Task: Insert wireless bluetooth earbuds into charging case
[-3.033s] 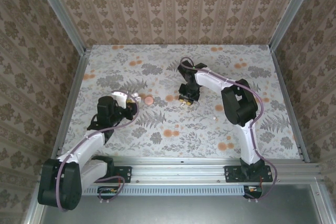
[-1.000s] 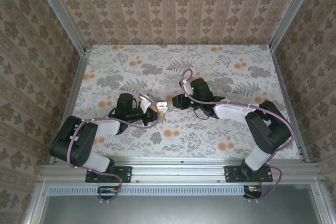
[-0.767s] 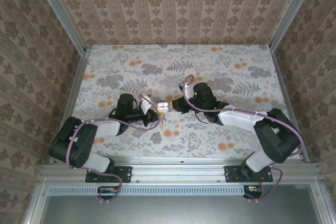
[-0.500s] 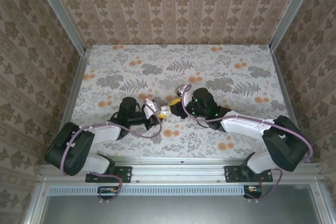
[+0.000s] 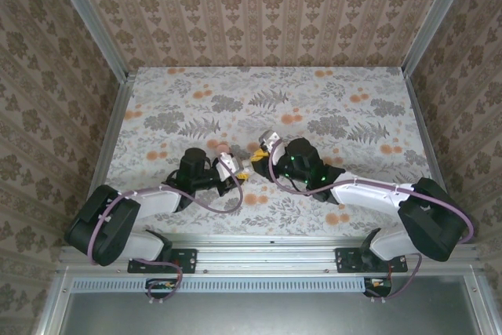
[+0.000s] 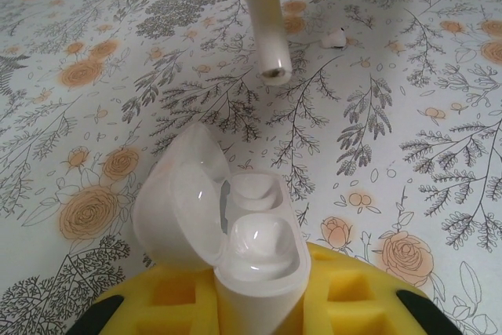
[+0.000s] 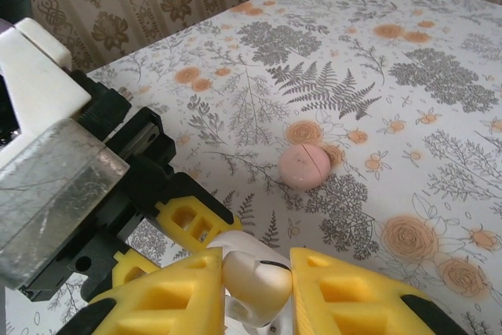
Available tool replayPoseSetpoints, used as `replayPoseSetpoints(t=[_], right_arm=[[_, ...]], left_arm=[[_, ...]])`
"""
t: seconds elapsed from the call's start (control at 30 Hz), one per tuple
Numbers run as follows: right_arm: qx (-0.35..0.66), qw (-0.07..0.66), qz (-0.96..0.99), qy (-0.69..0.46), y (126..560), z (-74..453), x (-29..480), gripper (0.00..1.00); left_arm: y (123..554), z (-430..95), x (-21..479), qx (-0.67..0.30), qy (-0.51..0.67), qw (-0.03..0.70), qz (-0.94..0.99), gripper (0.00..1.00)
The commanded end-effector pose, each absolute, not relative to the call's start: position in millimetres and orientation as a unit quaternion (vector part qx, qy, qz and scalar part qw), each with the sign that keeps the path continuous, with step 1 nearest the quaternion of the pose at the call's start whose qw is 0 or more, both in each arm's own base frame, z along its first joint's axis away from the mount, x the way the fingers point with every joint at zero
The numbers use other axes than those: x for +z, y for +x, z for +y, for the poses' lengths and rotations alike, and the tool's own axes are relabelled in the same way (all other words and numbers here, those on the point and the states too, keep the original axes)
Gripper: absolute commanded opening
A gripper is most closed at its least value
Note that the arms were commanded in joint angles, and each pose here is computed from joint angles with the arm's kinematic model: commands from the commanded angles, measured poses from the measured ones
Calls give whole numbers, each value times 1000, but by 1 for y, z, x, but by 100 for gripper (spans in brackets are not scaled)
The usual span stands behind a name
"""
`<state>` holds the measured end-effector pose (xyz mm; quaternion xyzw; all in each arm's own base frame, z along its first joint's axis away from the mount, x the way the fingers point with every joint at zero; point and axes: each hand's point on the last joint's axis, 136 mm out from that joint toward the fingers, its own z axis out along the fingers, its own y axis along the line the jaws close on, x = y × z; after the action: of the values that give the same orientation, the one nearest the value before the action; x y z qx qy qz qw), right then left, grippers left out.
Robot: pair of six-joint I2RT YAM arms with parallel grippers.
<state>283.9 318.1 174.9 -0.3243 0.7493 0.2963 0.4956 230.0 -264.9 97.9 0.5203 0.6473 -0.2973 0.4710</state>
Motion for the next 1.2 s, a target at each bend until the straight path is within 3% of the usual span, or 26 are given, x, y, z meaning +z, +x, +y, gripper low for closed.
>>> replayPoseSetpoints(t=[0.0,1.17], right_arm=[[292,515,736,-329,283,320,181,25],[321,481,735,-353,279,350,149,25]], left_arm=[[229,-269,109,-297,527,494,625,6],[238,-273,122,-311,510,510,619,5]])
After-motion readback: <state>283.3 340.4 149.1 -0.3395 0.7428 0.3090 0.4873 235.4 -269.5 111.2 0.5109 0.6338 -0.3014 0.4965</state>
